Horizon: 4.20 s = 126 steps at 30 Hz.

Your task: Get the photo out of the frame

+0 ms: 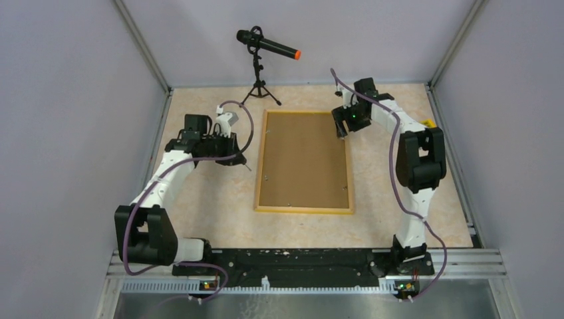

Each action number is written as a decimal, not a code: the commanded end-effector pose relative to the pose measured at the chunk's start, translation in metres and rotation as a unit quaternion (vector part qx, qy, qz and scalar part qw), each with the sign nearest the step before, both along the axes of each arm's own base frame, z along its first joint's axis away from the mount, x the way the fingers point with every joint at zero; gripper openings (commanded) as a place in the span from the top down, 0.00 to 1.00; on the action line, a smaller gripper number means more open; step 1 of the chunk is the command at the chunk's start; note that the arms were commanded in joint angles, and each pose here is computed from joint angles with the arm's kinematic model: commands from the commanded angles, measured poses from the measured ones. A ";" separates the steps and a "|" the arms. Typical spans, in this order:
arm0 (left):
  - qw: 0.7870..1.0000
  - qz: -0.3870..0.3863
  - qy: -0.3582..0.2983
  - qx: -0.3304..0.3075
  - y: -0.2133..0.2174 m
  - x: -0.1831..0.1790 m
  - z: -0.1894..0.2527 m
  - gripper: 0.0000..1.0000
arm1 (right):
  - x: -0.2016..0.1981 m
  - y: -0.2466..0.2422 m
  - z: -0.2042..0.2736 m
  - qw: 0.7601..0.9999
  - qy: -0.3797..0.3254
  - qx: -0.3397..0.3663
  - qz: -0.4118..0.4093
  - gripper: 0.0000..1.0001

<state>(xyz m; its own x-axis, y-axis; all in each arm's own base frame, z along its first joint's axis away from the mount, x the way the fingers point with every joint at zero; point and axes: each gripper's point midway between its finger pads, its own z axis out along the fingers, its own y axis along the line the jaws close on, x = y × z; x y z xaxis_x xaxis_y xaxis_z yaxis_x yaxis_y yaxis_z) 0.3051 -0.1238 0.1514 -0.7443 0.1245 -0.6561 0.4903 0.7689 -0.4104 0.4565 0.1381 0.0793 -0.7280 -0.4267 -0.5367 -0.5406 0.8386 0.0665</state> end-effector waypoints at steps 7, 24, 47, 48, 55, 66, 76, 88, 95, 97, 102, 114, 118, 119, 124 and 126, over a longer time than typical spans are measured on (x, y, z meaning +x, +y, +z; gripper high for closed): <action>0.998 0.002 -0.065 0.016 0.005 0.029 0.025 1.00 | -0.012 -0.006 -0.023 0.996 0.046 0.025 -0.070 0.30; 0.992 -0.025 -0.121 0.037 0.005 0.048 0.041 1.00 | -0.094 0.002 -0.068 0.995 0.100 -0.008 -0.009 0.72; 0.968 -0.028 -0.149 0.199 0.008 0.057 0.003 1.00 | -0.126 0.038 -0.079 0.994 0.094 -0.039 0.046 1.00; 0.968 -0.027 -0.153 0.199 0.007 0.060 0.002 1.00 | -0.126 0.038 -0.079 0.994 0.094 -0.039 0.047 1.00; 0.964 -0.027 -0.168 0.206 0.005 0.079 -0.015 1.00 | -0.130 0.042 -0.076 0.993 0.097 -0.026 0.057 1.00; 0.961 -0.012 -0.164 0.220 0.008 0.107 -0.035 1.00 | -0.131 0.040 -0.079 0.992 0.102 -0.032 0.061 1.00; 0.959 -0.007 -0.156 0.237 0.014 0.113 -0.046 1.00 | -0.130 0.040 -0.082 0.992 0.102 -0.035 0.058 1.00; 0.962 0.004 -0.164 0.217 0.013 0.119 -0.029 1.00 | -0.131 0.040 -0.085 0.992 0.106 -0.035 0.058 1.00; 0.965 0.015 -0.160 0.207 0.015 0.124 -0.025 1.00 | -0.132 0.040 -0.086 0.992 0.107 -0.034 0.058 1.00; 0.964 0.016 -0.161 0.209 0.016 0.125 -0.025 1.00 | -0.133 0.040 -0.087 0.992 0.108 -0.035 0.058 1.00; 0.964 0.009 -0.150 0.220 0.018 0.124 -0.036 1.00 | -0.132 0.040 -0.086 0.992 0.107 -0.035 0.057 1.00; 0.962 -0.017 -0.127 0.239 0.024 0.103 -0.053 1.00 | -0.130 0.038 -0.086 0.992 0.105 -0.039 0.054 1.00; 0.961 -0.036 -0.121 0.248 0.026 0.090 -0.059 1.00 | -0.129 0.038 -0.086 0.992 0.103 -0.040 0.053 1.00; 0.961 -0.040 -0.120 0.247 0.026 0.087 -0.059 1.00 | -0.129 0.038 -0.086 0.993 0.103 -0.040 0.052 1.00; 0.964 -0.065 -0.104 0.237 0.018 0.072 -0.062 1.00 | -0.127 0.037 -0.088 0.993 0.103 -0.044 0.048 1.00; 0.965 -0.072 -0.101 0.233 0.015 0.067 -0.060 1.00 | -0.126 0.038 -0.088 0.993 0.103 -0.043 0.046 1.00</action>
<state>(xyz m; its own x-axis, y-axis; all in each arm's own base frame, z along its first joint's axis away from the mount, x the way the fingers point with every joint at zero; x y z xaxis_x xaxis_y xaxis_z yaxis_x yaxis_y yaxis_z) 0.3925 -0.0998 0.0862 -0.5649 0.5155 -0.6444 0.5952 0.7954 0.1145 0.3615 0.1926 0.0290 -0.7283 -0.4833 -0.4858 -0.5999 0.7924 0.1110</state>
